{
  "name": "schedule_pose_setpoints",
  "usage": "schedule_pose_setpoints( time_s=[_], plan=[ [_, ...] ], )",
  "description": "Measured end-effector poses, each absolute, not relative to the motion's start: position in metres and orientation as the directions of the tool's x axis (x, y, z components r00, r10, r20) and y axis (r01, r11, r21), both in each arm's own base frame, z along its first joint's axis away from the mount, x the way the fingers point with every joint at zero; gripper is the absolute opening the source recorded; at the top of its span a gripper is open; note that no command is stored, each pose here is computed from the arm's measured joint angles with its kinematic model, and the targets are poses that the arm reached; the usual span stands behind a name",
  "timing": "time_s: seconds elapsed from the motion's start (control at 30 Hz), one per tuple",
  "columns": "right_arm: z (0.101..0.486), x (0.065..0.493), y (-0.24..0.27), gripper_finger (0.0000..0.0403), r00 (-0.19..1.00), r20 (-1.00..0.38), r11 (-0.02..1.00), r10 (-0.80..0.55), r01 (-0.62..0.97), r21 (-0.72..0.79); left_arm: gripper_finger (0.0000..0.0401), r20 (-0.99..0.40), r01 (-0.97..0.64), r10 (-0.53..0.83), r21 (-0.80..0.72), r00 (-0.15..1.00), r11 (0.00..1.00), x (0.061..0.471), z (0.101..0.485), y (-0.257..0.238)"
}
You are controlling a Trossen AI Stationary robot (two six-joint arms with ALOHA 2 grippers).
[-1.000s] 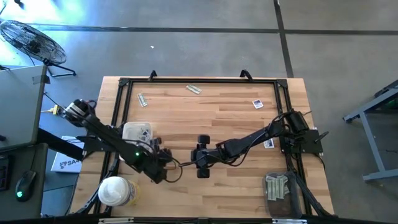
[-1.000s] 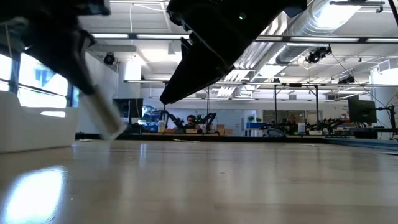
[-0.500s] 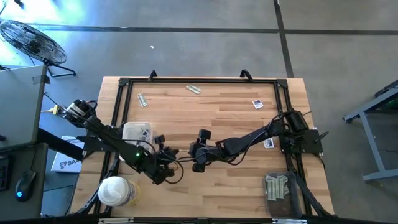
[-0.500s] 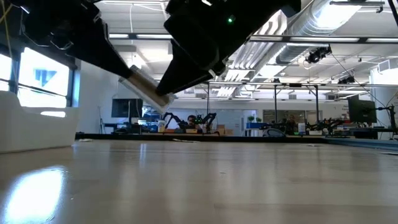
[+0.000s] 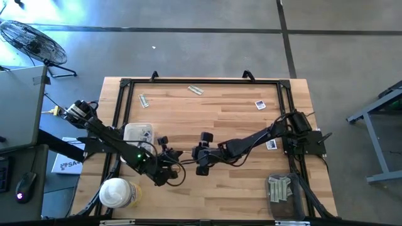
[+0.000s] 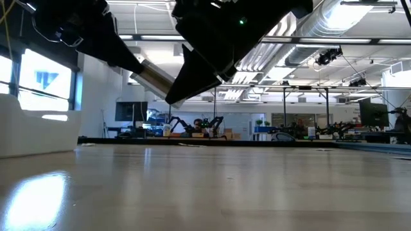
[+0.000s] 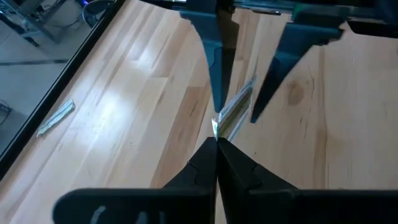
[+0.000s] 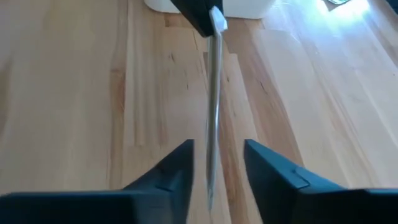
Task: Pick & Place First Aid Supplies
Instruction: Put the green bandage pack into the black bin
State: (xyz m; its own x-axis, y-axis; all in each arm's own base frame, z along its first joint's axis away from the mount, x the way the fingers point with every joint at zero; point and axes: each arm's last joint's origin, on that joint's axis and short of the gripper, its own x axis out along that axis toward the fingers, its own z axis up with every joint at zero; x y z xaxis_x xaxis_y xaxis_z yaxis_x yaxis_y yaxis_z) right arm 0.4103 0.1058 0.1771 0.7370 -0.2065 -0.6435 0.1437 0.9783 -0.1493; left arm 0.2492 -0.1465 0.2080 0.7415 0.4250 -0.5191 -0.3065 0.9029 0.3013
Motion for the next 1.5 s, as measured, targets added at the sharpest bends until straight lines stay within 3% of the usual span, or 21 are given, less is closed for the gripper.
schedule_pose_setpoints(
  time_s=[0.23,0.47,0.67,0.87,1.03,1.2,1.5],
  plan=[
    [0.176,0.41,0.105,0.0009,0.73,-0.651,0.978,-0.207,0.142,-0.152,0.0,-0.523,-0.301,0.426,0.311,0.738,0.902,0.249,0.208,-0.146],
    [0.176,0.41,0.105,0.0005,0.729,-0.649,0.976,-0.215,0.148,-0.157,0.0025,-0.522,-0.302,0.427,0.31,0.739,0.902,0.249,0.208,-0.146],
    [0.177,0.408,0.104,0.0002,0.719,-0.656,0.973,-0.23,0.169,-0.155,0.0095,-0.54,-0.28,0.44,0.354,0.718,0.892,0.245,0.21,-0.143],
    [0.195,0.389,0.101,0.0001,0.648,-0.738,0.981,-0.189,0.151,-0.118,0.0155,-0.597,-0.235,0.462,0.421,0.656,0.876,0.227,0.247,-0.132],
    [0.224,0.349,0.097,0.0001,0.462,-0.887,0.986,-0.024,0.155,0.054,0.0171,-0.665,-0.23,0.436,0.379,0.606,0.897,0.21,0.273,-0.121],
    [0.246,0.303,0.097,0.0001,0.149,-0.96,0.87,0.237,0.407,0.278,0.0172,-0.677,-0.244,0.408,0.329,0.613,0.912,0.205,0.278,-0.119],
    [0.265,0.239,0.129,0.0,-0.252,-0.912,0.783,0.323,0.613,0.108,0.0172,-0.675,-0.246,0.425,0.35,0.603,0.904,0.204,0.267,-0.118]
  ],
)
